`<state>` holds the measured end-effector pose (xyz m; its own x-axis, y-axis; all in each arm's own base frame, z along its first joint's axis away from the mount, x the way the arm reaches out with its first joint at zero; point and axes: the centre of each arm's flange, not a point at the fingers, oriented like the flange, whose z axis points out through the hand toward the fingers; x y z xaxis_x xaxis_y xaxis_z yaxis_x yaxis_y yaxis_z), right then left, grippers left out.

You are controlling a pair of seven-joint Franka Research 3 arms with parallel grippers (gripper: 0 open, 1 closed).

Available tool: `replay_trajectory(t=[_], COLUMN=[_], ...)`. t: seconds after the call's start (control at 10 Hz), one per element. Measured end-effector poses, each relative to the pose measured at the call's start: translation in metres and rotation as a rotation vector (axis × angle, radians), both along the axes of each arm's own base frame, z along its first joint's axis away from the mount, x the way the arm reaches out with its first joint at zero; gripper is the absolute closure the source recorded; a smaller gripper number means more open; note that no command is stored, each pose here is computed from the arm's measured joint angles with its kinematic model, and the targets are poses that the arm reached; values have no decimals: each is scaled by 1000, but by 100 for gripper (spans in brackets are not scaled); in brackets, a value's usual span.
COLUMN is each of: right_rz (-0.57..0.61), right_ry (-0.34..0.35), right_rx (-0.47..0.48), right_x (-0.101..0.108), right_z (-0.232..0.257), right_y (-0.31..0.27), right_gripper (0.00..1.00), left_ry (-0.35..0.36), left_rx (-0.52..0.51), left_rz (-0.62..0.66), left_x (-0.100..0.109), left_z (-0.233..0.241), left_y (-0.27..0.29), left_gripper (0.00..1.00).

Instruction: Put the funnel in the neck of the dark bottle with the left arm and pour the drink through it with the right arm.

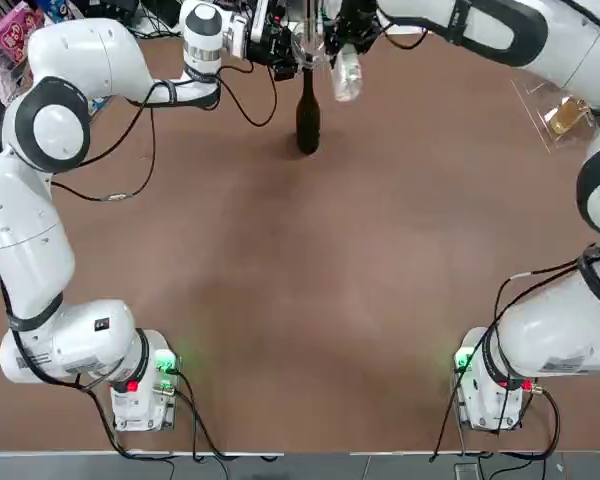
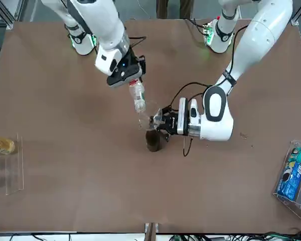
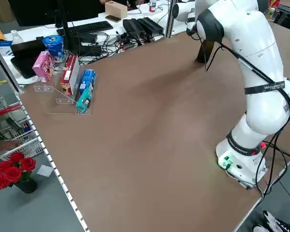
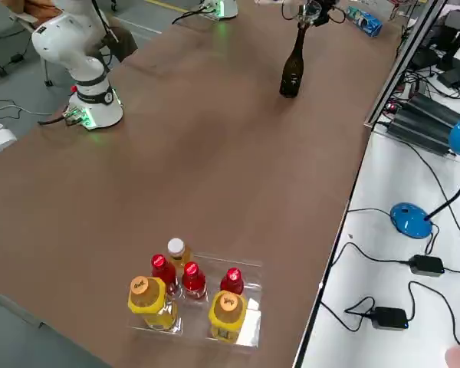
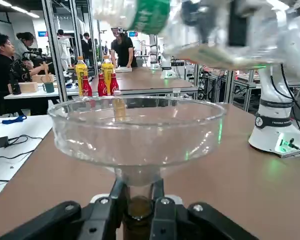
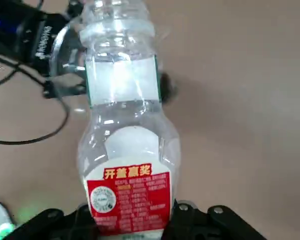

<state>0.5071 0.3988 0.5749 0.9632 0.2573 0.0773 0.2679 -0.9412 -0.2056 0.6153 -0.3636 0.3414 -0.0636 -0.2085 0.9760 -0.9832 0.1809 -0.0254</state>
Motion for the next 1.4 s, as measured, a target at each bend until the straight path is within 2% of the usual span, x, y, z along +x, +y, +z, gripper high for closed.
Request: replay_trajectory(t=[0.1, 0.2, 0.4, 0.5, 0.7, 0.8, 1.0, 1.1, 1.2, 1.4], right_rz=[51, 102, 187, 232, 341, 394, 510, 565, 620, 736], right_ry=[-8, -9, -17, -24, -49, -59, -105, -145, -188, -303], right_rx=[-13, -1, 45, 50, 88, 124, 220, 277, 316, 373], right_x=[14, 32, 68, 78, 95, 102, 108, 105, 100, 87], right_z=[-3, -5, 3, 5, 1, -10, -44, -66, -87, -114], right_y=[-19, -46, -125, -160, -219, -256, -345, -391, -430, -483], right_gripper=[61, 61, 61, 61, 61, 61, 61, 61, 61, 61], left_ry=[0, -2, -9, -13, -63, -117, -242, -272, -220, 29], left_rx=[0, -1, -7, -8, 26, 81, 281, 402, 523, 753], left_rz=[1, 4, 21, 32, 36, 13, 0, 13, 46, 154], left_x=[0, 2, 10, 14, 29, 35, 35, 33, 31, 29], left_z=[0, 1, 8, 10, 18, 29, 57, 72, 86, 117], left_y=[0, 2, 8, 14, 49, 82, 158, 191, 219, 261], left_gripper=[61, 45, 15, 2, 0, 0, 0, 0, 0, 0])
